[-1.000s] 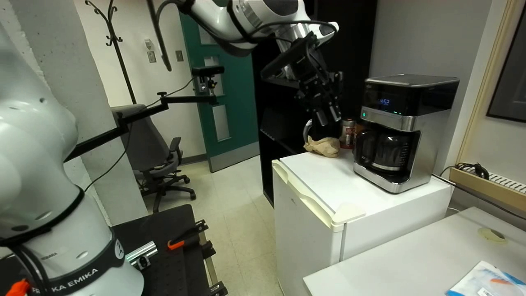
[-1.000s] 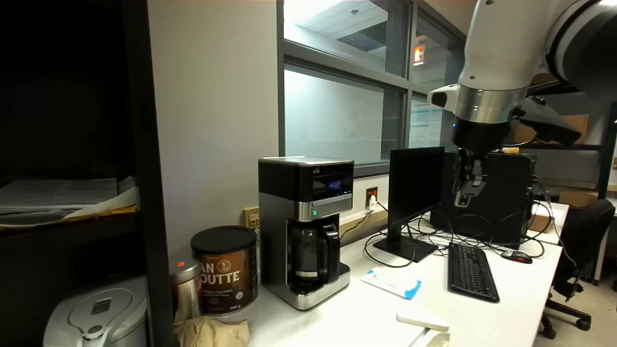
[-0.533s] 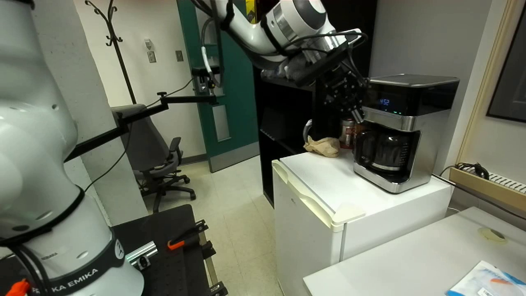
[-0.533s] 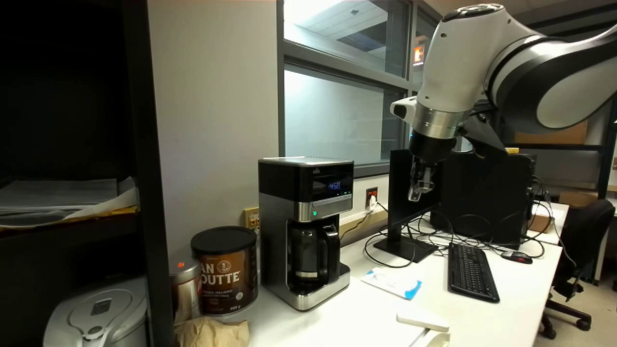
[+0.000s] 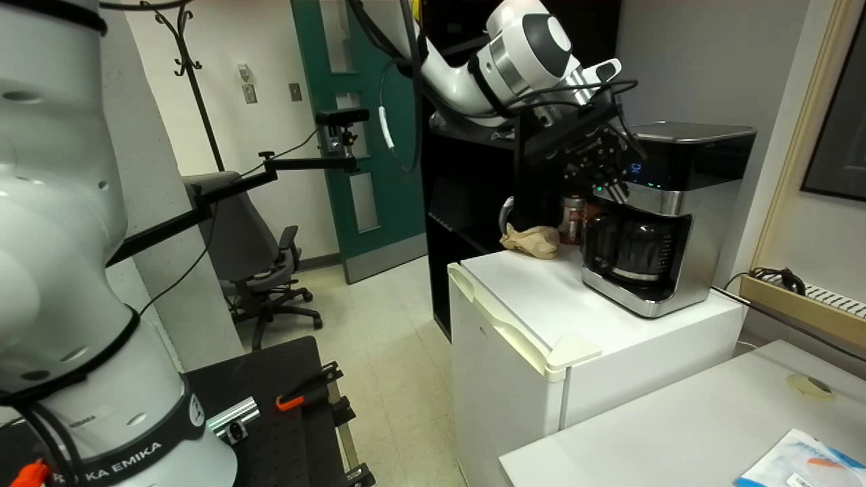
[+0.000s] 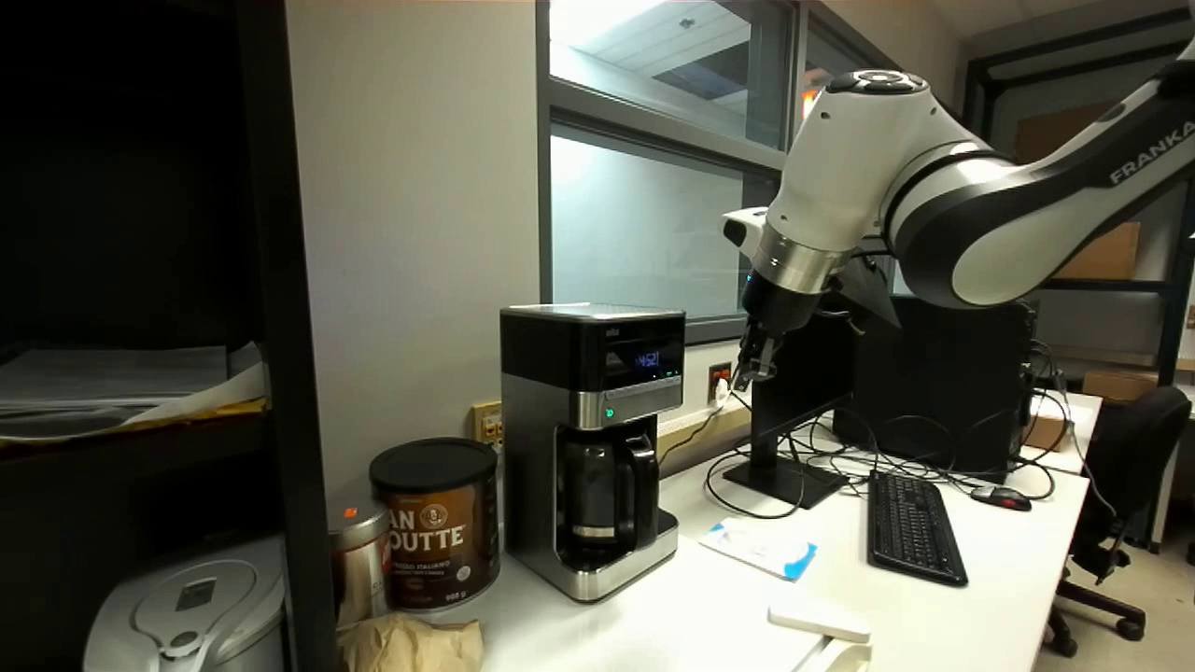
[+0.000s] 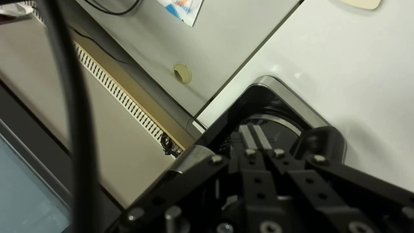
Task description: Press a button on the coffeemaker.
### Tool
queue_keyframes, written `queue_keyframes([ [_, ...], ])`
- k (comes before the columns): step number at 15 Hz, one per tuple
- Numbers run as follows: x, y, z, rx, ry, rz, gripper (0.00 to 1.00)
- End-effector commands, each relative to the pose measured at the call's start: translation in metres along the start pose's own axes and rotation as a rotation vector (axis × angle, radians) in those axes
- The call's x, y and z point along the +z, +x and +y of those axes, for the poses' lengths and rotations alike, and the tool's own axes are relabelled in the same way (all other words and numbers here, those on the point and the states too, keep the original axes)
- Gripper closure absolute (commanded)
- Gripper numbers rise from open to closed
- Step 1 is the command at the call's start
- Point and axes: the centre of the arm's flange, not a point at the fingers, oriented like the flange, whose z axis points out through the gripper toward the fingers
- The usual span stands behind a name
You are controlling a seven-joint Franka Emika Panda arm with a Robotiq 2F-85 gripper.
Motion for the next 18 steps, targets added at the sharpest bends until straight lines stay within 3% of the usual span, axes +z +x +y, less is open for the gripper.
queue_keyframes([
  [1,0.015,0.019,0.003,-0.026,-0.029,0.081,1.0],
  [6,0.026,0.03,0.005,-0.037,-0.041,0.139,1.0],
  [18,0.047,0.048,0.018,-0.022,-0.052,0.165,1.0],
])
